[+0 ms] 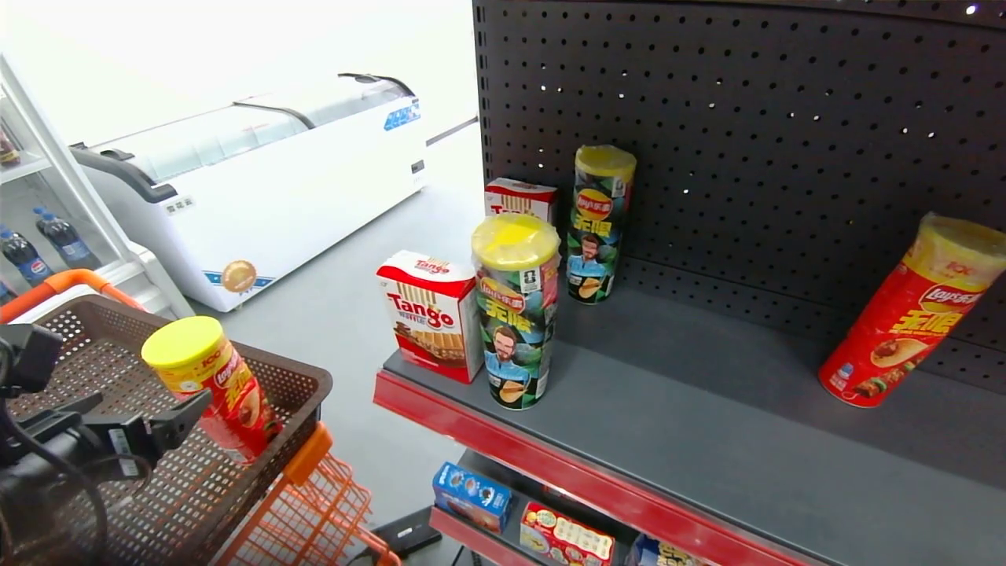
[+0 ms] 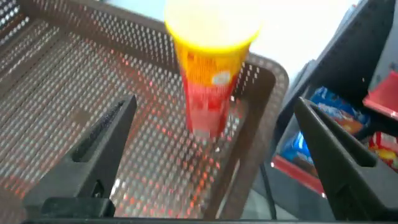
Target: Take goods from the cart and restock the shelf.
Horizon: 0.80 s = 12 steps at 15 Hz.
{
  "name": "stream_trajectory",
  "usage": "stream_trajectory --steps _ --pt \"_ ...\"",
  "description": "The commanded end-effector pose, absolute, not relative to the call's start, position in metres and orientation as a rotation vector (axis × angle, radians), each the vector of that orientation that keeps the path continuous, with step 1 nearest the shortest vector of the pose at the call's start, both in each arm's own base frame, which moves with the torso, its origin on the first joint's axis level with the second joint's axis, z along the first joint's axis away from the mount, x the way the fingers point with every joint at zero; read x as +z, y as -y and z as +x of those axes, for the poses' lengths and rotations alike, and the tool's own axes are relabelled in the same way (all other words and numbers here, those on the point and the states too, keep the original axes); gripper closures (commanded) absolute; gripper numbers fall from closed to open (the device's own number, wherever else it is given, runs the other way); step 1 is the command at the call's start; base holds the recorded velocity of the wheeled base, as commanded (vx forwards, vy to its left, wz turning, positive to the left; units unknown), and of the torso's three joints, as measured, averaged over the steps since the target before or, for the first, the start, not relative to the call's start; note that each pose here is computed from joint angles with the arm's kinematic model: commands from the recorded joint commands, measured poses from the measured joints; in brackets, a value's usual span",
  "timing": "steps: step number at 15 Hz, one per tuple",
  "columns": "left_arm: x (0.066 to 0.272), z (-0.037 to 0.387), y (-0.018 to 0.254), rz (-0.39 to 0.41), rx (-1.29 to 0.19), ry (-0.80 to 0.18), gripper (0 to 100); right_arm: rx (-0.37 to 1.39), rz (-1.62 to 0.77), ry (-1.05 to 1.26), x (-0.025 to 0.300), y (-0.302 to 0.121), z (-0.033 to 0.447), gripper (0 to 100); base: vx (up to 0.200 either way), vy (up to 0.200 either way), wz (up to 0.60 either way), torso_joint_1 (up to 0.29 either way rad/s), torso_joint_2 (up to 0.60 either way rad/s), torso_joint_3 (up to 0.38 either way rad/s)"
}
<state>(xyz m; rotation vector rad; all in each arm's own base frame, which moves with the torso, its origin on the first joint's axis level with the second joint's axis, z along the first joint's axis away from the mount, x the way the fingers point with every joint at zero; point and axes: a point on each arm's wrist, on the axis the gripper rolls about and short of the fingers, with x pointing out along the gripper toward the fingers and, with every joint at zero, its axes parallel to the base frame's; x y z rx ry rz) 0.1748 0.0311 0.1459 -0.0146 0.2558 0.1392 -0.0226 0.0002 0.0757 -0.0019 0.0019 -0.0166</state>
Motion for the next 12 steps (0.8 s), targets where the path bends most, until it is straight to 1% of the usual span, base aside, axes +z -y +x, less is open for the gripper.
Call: stream_trajectory --steps 1,3,5,8,12 --pt "0.103 0.221 -0.036 -0.019 0.123 -0.34 0 -0.017 -0.002 -0.003 0.076 0.0 -0.022 0 0.0 0.0 0.0 0.0 0.0 0.0" --pt "0.09 0.234 -0.039 -0.012 0.126 -0.316 0 -0.017 -0.002 -0.003 0.076 0.0 -0.022 0 0.0 0.0 0.0 0.0 0.0 0.0" --pt "0.079 0.242 -0.042 0.032 0.127 -0.314 0 -0.017 -0.002 -0.003 0.076 0.0 -0.022 0 0.0 0.0 0.0 0.0 0.0 0.0" --pt "0.069 0.252 -0.043 0.037 0.122 -0.302 0 -0.017 -0.002 -0.002 0.076 0.0 -0.022 0 0.0 0.0 0.0 0.0 0.0 0.0" --pt "0.065 0.264 -0.046 0.036 0.126 -0.281 0 -0.017 -0.003 -0.003 0.076 0.0 -0.022 0 0.0 0.0 0.0 0.0 0.0 0.0"
